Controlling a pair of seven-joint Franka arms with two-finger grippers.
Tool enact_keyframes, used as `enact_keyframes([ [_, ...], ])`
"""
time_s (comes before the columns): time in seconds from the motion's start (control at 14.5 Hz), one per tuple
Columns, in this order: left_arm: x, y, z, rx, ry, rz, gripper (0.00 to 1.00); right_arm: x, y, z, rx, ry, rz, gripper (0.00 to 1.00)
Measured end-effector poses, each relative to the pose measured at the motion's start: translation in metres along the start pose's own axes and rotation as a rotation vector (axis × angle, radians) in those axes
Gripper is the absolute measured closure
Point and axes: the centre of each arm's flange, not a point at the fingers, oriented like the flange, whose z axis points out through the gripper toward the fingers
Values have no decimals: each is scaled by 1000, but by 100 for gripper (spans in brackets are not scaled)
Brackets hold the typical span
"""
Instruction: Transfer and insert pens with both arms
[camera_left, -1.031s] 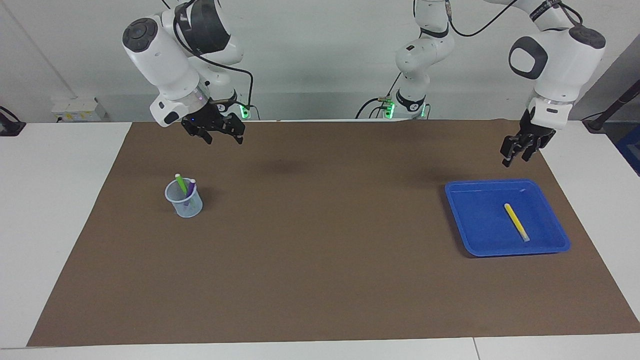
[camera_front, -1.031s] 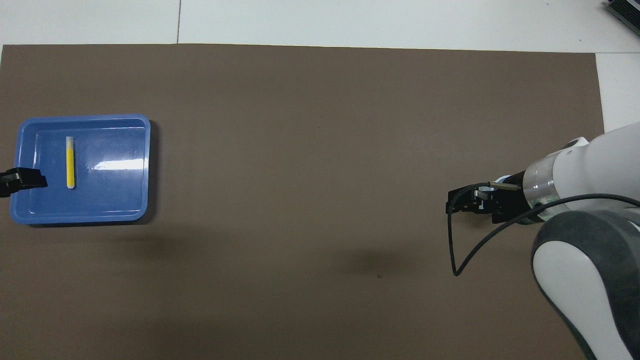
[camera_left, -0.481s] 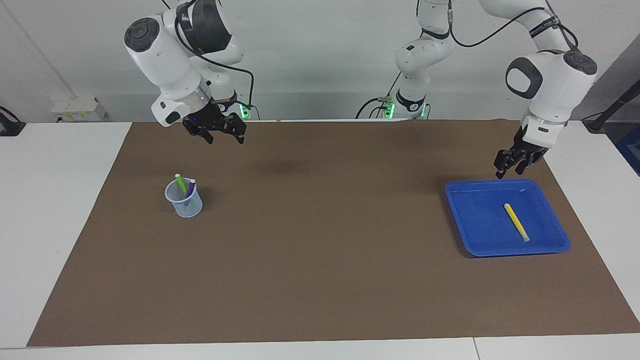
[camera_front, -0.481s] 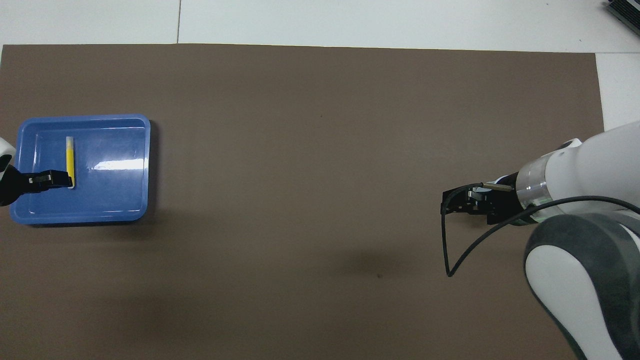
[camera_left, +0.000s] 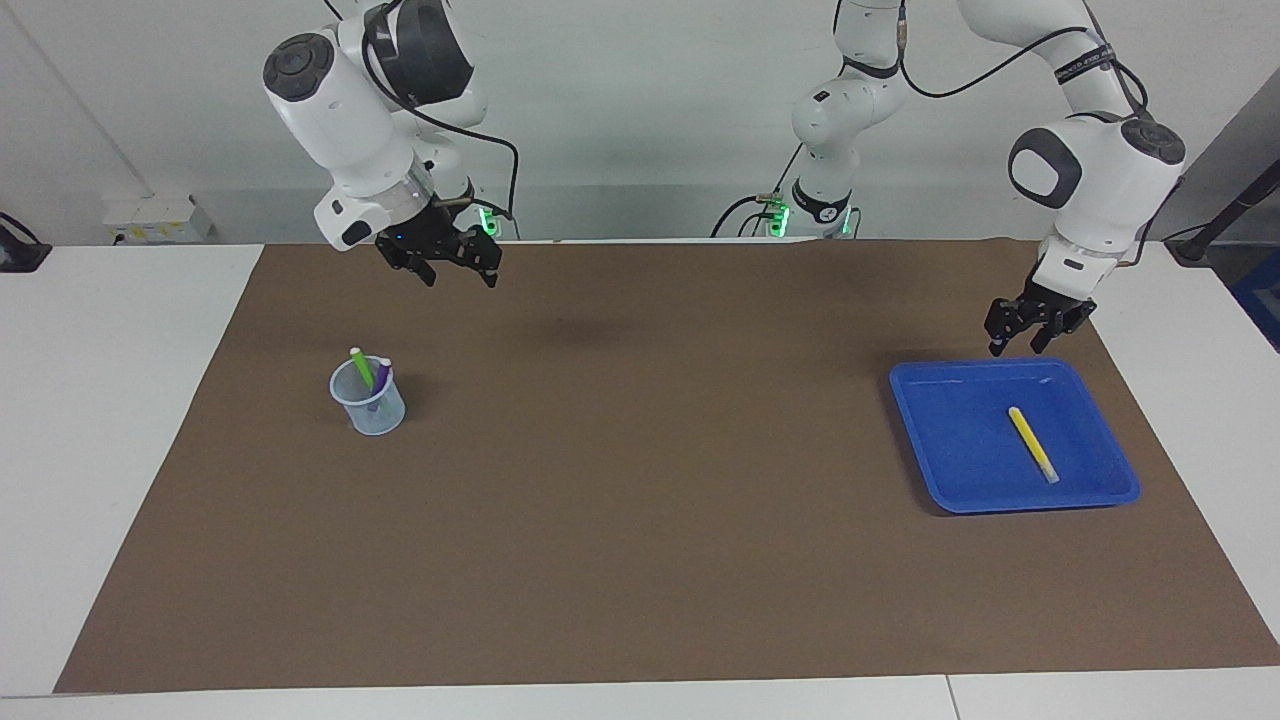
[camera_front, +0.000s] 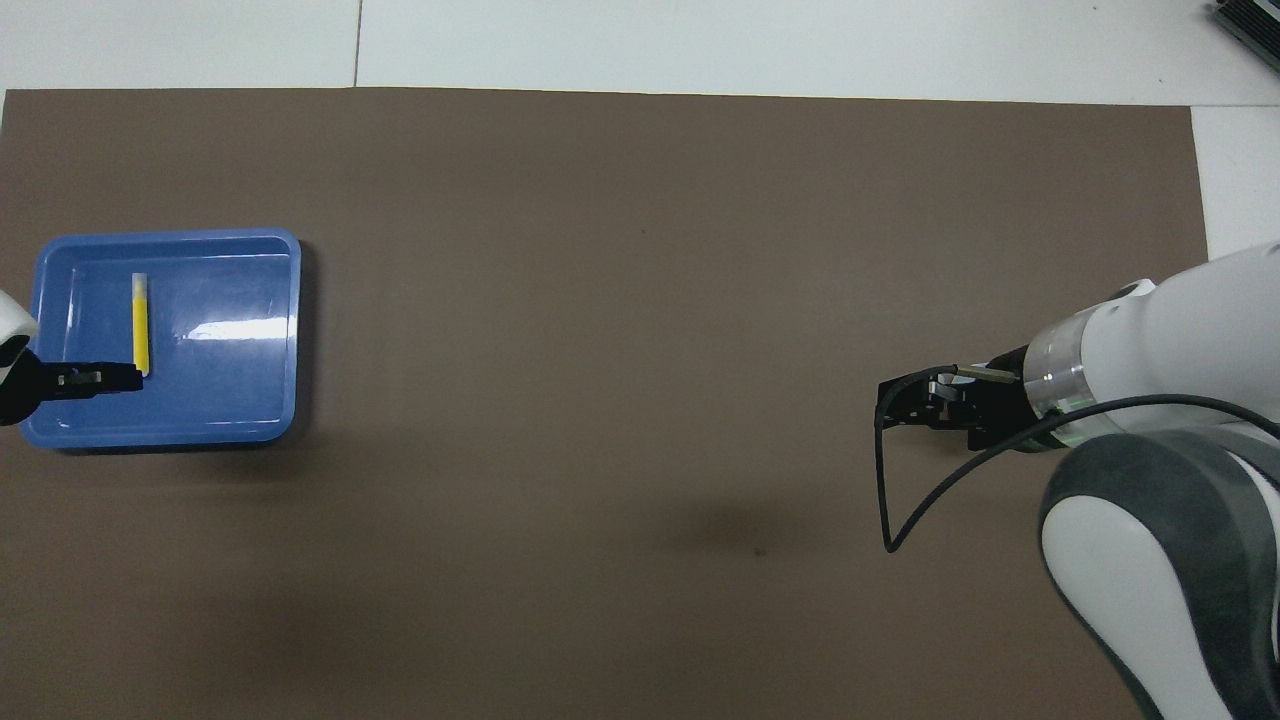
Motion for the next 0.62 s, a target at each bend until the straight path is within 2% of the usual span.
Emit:
enact_keyframes([
  [0.62,-2,-11,29,16,66,21,30,1,0,-1,2,6,0,0],
])
